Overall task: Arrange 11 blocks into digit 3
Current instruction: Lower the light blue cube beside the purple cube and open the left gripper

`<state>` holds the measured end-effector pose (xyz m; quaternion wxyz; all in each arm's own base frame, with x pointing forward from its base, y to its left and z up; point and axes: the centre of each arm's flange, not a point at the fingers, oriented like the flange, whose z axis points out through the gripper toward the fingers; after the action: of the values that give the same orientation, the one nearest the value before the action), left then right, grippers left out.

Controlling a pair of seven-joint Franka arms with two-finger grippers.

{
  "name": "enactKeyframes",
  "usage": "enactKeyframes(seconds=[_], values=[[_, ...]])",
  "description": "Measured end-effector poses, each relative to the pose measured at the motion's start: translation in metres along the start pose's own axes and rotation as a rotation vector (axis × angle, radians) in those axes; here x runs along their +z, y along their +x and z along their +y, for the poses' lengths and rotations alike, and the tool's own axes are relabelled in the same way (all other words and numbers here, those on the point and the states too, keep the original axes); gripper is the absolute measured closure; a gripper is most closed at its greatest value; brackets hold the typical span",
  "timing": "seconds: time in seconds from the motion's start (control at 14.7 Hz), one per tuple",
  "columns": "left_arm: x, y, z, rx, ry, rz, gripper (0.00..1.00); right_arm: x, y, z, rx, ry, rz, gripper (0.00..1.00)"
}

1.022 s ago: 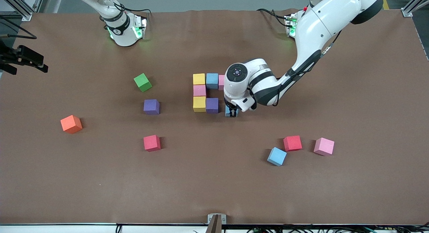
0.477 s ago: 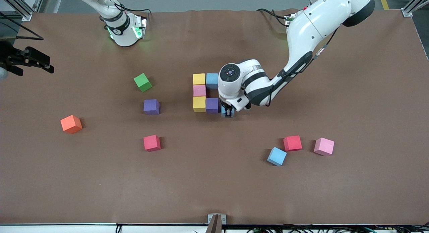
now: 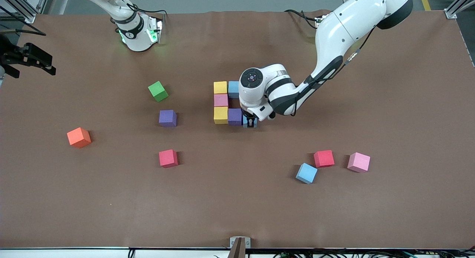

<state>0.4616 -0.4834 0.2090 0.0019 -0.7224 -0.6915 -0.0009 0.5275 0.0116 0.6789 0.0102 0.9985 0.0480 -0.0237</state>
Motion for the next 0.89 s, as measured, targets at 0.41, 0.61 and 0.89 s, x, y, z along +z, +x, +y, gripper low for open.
enactKeyframes(seconds=[0.41, 0.61, 0.89], values=[[0.000, -0.002, -0.002, 0.001, 0.000, 0.000, 0.45, 0.001, 0.001, -0.002, -0.004, -0.003, 0.007, 0.00], [0.000, -0.005, -0.004, 0.005, 0.002, -0.001, 0.45, 0.001, 0.002, 0.002, 0.004, 0.003, 0.012, 0.00], [0.000, -0.007, -0.006, 0.006, 0.004, -0.002, 0.45, 0.008, -0.003, 0.022, 0.046, 0.064, 0.034, 0.00]])
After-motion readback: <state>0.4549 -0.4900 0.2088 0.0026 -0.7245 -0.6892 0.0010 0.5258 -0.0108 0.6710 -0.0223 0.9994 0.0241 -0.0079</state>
